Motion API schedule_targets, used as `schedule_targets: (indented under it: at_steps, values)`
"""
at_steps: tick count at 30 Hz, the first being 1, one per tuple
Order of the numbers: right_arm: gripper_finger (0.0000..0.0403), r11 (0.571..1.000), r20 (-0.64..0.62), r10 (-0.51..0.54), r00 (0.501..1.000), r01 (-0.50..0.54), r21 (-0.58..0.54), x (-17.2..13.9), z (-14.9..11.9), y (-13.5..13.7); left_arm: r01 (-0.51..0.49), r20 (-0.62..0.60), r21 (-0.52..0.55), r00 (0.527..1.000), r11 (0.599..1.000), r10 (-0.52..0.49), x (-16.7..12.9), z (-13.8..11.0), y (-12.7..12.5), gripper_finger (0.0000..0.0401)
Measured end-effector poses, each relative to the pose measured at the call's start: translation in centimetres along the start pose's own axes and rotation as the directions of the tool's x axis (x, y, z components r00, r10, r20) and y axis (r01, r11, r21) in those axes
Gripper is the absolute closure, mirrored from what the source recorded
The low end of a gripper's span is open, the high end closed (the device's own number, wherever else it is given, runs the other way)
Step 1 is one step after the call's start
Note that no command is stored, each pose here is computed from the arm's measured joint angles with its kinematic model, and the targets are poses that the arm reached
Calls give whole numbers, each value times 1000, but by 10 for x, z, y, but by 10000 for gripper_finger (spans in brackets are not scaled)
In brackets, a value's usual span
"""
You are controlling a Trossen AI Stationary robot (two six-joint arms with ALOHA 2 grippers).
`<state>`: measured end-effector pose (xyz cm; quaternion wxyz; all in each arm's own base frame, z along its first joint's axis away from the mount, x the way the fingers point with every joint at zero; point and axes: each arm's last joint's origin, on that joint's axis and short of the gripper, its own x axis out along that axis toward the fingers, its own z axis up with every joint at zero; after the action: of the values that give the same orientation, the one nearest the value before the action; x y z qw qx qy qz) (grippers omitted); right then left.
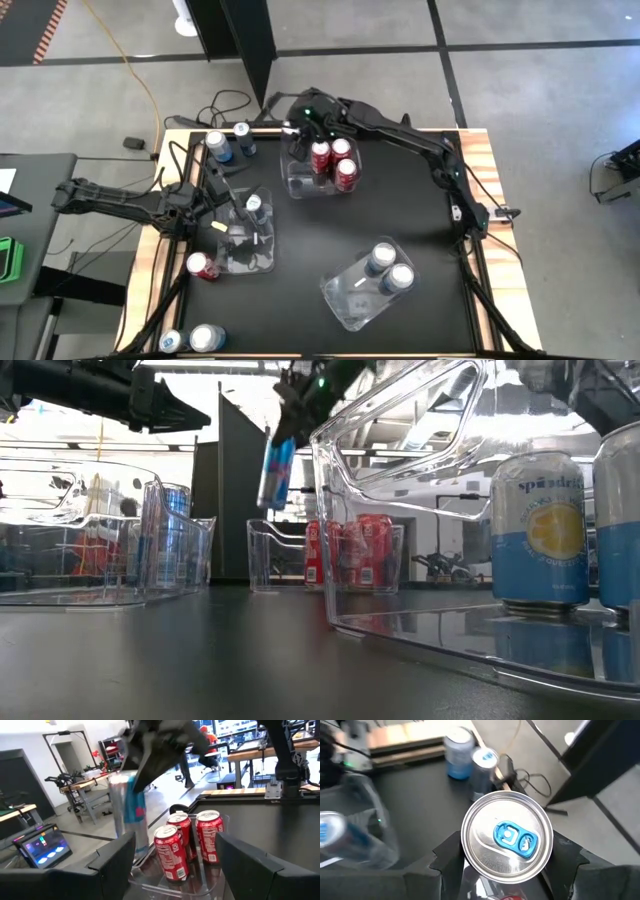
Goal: Sort soda cans
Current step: Put the blue soda can into the middle left transparent bin
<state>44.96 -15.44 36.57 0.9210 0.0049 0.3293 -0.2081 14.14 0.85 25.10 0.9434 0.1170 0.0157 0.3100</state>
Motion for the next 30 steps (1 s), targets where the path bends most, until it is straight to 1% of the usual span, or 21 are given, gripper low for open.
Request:
schedule_targets:
  at_steps: [3, 7, 12, 15, 24, 27, 30]
  values:
    - [182, 999, 26, 29, 999, -28, -28, -19, 6, 15, -22, -2, -4, 1000, 1000, 22, -1, 0, 1, 131]
    - [182, 994, 29, 75, 997, -73, -80, -38, 8, 38, -45, 14, -26, 999, 999, 45, -4, 3, 5, 131]
    - [182, 982, 43, 138, 990, -130, -138, -57, 10, 70, -51, 39, -77, 998, 996, 54, -8, 6, 10, 131]
    - [182, 971, 37, 178, 983, -170, -170, -64, 8, 91, -52, 51, -105, 997, 993, 58, -10, 8, 12, 131]
    - [182, 925, 44, 303, 952, -282, -254, -86, 0, 152, -53, 65, -141, 996, 989, 63, -19, 9, 21, 131]
    - [182, 915, 59, 328, 943, -301, -269, -90, -1, 165, -53, 64, -144, 996, 988, 63, -23, 8, 24, 131]
    - [182, 912, 53, 335, 941, -310, -268, -88, -4, 170, -52, 62, -144, 996, 988, 61, -27, 7, 27, 131]
